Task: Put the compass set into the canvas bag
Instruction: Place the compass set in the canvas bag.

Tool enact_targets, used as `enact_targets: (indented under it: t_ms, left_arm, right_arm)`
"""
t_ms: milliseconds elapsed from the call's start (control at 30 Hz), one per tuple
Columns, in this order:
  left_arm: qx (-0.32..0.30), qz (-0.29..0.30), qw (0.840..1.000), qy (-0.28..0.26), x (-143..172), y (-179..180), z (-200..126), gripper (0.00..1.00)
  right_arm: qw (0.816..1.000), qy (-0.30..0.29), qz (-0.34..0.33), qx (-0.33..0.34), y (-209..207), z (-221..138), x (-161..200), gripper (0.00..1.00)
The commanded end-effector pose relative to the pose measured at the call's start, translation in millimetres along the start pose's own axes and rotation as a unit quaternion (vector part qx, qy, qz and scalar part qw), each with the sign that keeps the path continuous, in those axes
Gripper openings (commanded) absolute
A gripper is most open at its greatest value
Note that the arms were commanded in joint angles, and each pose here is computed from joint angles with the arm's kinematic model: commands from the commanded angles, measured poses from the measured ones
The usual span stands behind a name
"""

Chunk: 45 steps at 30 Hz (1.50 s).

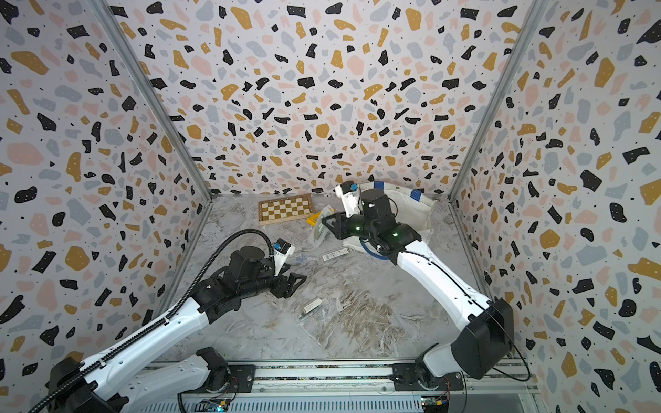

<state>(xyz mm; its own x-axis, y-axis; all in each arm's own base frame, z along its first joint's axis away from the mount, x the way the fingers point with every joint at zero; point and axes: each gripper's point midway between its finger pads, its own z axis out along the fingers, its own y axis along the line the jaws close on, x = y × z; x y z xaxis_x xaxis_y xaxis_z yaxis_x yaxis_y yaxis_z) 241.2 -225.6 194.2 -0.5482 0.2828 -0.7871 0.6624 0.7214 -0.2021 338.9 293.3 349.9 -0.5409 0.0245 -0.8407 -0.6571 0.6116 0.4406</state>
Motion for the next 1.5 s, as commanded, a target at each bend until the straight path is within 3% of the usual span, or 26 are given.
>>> enact_targets:
  t_ms: [0,167,333,433,833,1200,1300,1467]
  left_arm:
    - [0.004,0.006,1.000,0.016,11,-1,4,0.75]
    - [-0.005,0.002,1.000,0.026,17,4,10,0.77]
    - [0.013,-0.004,1.000,0.027,21,-2,12,0.77]
    - [0.011,-0.004,0.999,0.031,23,-1,14,0.78]
    - [0.000,-0.014,0.996,0.088,41,4,32,0.78]
    - [0.009,-0.006,0.992,0.129,59,0,41,0.78]
    - [0.031,-0.001,0.988,0.148,68,-10,45,0.79]
    - [0.018,0.003,0.985,0.172,85,-6,52,0.78]
  right_arm:
    - [0.993,-0.072,-0.036,0.083,-19,-37,-50,0.00]
    - [0.977,-0.105,-0.023,0.185,-80,-61,-73,0.00]
    - [0.949,-0.109,-0.010,0.296,-147,-84,-73,0.00]
    - [0.938,-0.109,0.012,0.329,-185,-92,-63,0.00]
    - [0.938,-0.009,0.070,0.340,-261,-47,6,0.00]
    - [0.941,0.050,0.098,0.320,-278,-11,56,0.00]
    - [0.940,0.052,0.100,0.321,-280,-10,58,0.11]
    - [0.941,0.037,0.094,0.325,-275,-15,46,0.41]
